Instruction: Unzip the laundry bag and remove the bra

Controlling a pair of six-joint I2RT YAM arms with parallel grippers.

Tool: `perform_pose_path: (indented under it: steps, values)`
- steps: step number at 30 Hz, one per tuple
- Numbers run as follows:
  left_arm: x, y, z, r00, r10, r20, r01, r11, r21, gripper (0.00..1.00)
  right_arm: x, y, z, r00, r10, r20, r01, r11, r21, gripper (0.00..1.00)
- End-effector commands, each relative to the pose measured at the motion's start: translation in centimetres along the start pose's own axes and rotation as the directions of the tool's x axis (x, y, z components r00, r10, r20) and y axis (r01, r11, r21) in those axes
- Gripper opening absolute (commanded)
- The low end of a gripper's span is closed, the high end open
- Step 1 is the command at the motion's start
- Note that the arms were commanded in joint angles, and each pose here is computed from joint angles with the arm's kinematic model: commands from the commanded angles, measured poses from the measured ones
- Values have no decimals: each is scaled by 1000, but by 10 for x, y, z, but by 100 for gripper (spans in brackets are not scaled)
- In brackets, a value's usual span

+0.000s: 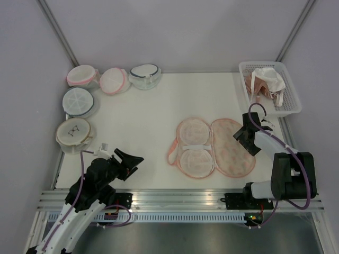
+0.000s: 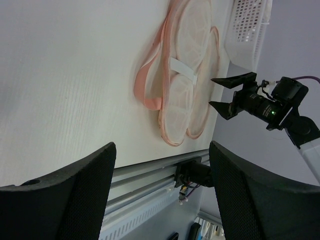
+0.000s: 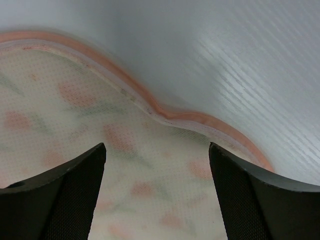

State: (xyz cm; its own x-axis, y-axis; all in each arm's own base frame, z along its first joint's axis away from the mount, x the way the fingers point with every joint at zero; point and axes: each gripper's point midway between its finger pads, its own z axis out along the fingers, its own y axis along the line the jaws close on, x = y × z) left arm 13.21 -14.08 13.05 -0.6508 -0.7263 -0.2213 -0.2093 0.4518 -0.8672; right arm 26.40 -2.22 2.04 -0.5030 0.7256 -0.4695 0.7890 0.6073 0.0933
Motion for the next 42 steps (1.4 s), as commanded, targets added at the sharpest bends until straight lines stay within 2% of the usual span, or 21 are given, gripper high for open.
perform_pose_path:
  steps: [1, 4, 8, 10, 13, 19, 23, 27, 29, 32, 37, 42]
  values:
    - [-1, 3, 2, 1000, -15, 12, 15, 1000, -8, 79, -22, 5, -6, 997, 11, 78, -9, 1000, -22, 88]
    - [-2, 5, 3, 1000, -20, 16, 20, 1000, -16, 79, -34, 14, -16, 994, -33, 102, 38, 998, -55, 88]
    - [-2, 6, 5, 999, -27, 17, 28, 999, -17, 79, -49, -1, -9, 994, -22, 105, 22, 1000, -7, 90]
    - [-2, 6, 5, 999, -31, 17, 31, 999, -17, 79, -37, -3, 5, 1000, -23, 11, 23, 999, -31, 90]
    - [-2, 4, 4, 999, -32, 17, 32, 999, -11, 79, -41, -24, 27, 998, 34, -50, -34, 999, -11, 88]
    - [-3, 6, 5, 999, -34, 20, 34, 999, -18, 79, -29, -17, 41, 986, 50, -160, -69, 991, -115, 86]
    - [-3, 3, 4, 999, -30, 19, 31, 999, -10, 79, -33, -15, 33, 991, 54, -121, -72, 986, -152, 86]
    - [-1, 8, 6, 999, -32, 12, 32, 999, -19, 79, -45, 2, 0, 998, 58, -36, -66, 949, -310, 85]
    - [0, 9, 7, 999, -34, 8, 34, 999, -21, 79, -45, 1, -7, 999, 50, -21, -54, 944, -325, 85]
    - [1, 10, 7, 999, -36, 7, 36, 999, -23, 79, -45, -5, -12, 999, -2, -40, -10, 957, -289, 86]
    - [1, 11, 8, 999, -37, 4, 37, 999, -25, 79, -41, -27, 2, 992, -53, -111, 38, 991, -131, 89]
    - [3, 12, 9, 999, -39, -3, 39, 999, -28, 79, -29, -26, 12, 985, -60, -160, 39, 991, -131, 81]
